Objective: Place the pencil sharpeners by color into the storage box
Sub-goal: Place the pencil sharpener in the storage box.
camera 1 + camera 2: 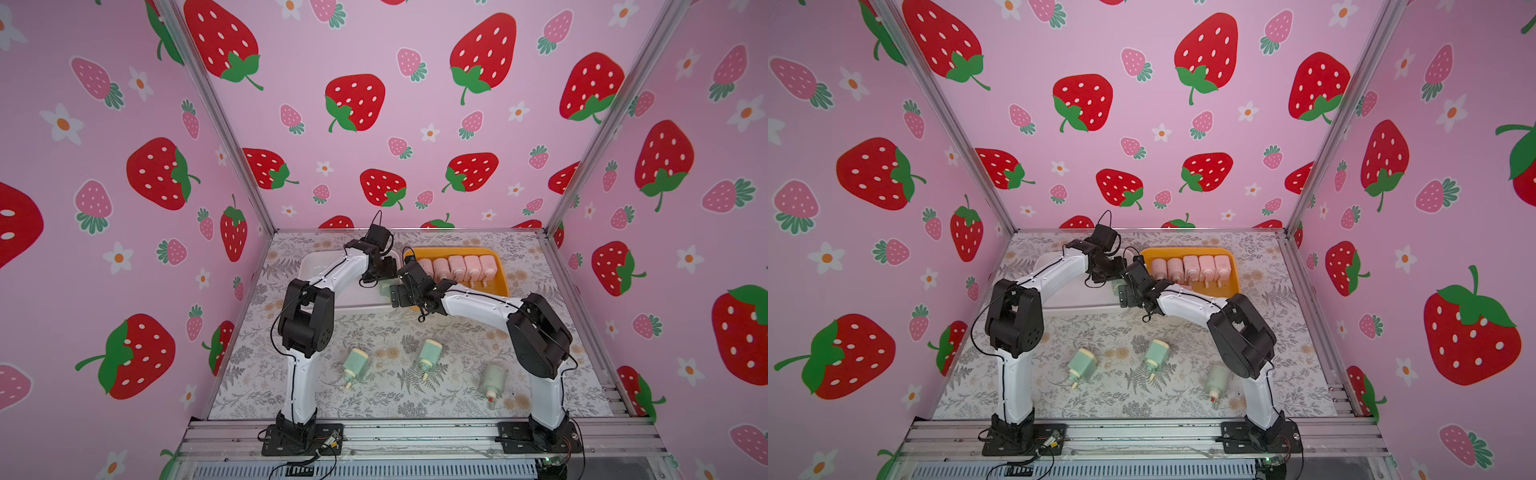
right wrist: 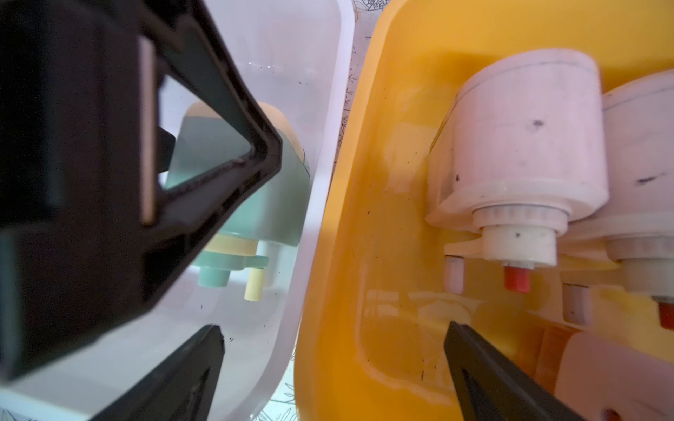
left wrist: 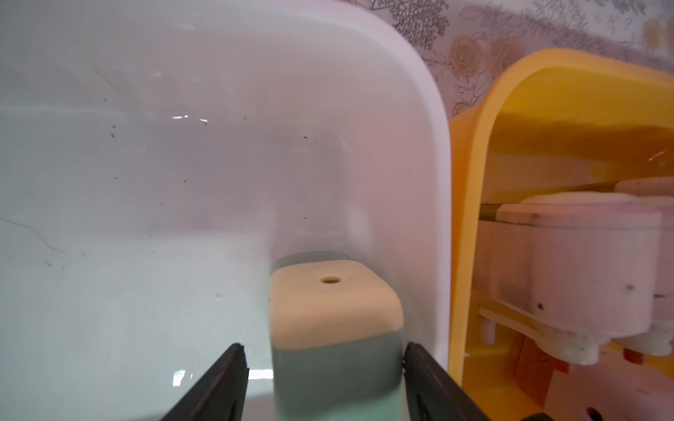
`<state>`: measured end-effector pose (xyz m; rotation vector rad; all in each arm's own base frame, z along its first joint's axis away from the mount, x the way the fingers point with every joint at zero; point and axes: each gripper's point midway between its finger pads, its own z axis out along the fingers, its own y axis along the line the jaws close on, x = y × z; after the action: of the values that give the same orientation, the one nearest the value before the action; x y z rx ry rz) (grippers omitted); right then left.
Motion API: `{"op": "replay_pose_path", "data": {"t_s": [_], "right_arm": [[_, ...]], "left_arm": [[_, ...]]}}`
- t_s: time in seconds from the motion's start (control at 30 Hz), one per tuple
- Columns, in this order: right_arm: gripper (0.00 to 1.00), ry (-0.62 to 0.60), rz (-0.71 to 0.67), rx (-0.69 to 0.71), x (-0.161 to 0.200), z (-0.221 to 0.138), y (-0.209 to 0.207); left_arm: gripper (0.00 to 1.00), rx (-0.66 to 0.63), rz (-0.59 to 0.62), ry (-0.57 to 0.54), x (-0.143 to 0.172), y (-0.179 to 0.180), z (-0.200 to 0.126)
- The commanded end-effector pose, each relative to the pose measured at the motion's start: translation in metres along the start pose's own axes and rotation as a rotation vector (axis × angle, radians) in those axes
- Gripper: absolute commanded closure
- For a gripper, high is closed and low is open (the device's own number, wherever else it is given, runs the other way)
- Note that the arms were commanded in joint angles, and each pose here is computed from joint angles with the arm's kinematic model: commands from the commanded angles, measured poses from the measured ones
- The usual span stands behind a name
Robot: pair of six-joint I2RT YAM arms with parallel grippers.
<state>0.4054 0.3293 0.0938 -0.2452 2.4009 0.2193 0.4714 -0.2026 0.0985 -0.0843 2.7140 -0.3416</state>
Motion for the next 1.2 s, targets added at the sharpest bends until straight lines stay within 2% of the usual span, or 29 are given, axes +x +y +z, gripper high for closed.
{"op": "replay_pose_path", "data": {"t_s": [0.0,0.1,0.47,0.63,0.93,1.03,1.17], "right_arm": [[0.00,-0.032,0.022,-0.008,-0.009,-0.014,-0.001],[0.00,-0.034,0.020,-0.010,-0.010,-0.015,0.000],[0.00,-0.038,0.016,-0.010,-0.012,-0.016,-0.001],[0.00,-0.040,0.017,-0.010,-0.013,-0.018,-0.001],[0.00,-0.074,0.027,-0.056,-0.028,-0.041,0.003],[0.00,-0.075,0.024,-0.091,-0.029,-0.050,0.007],[0.00,-0.082,0.012,-0.155,-0.026,-0.070,0.010]], "left_arm": [[0.24,0.038,0.038,0.003,0.005,-0.007,-0.017],[0.22,0.053,0.042,0.004,0.011,-0.008,-0.016],[0.28,-0.026,0.064,0.049,0.021,0.008,-0.004],[0.30,-0.064,0.093,0.037,0.016,0.012,-0.011],[0.30,-0.030,0.121,0.021,0.013,0.001,-0.022],[0.28,-0.016,0.122,0.003,0.013,-0.002,-0.030],[0.21,0.017,0.127,-0.044,0.013,-0.009,-0.049]]}}
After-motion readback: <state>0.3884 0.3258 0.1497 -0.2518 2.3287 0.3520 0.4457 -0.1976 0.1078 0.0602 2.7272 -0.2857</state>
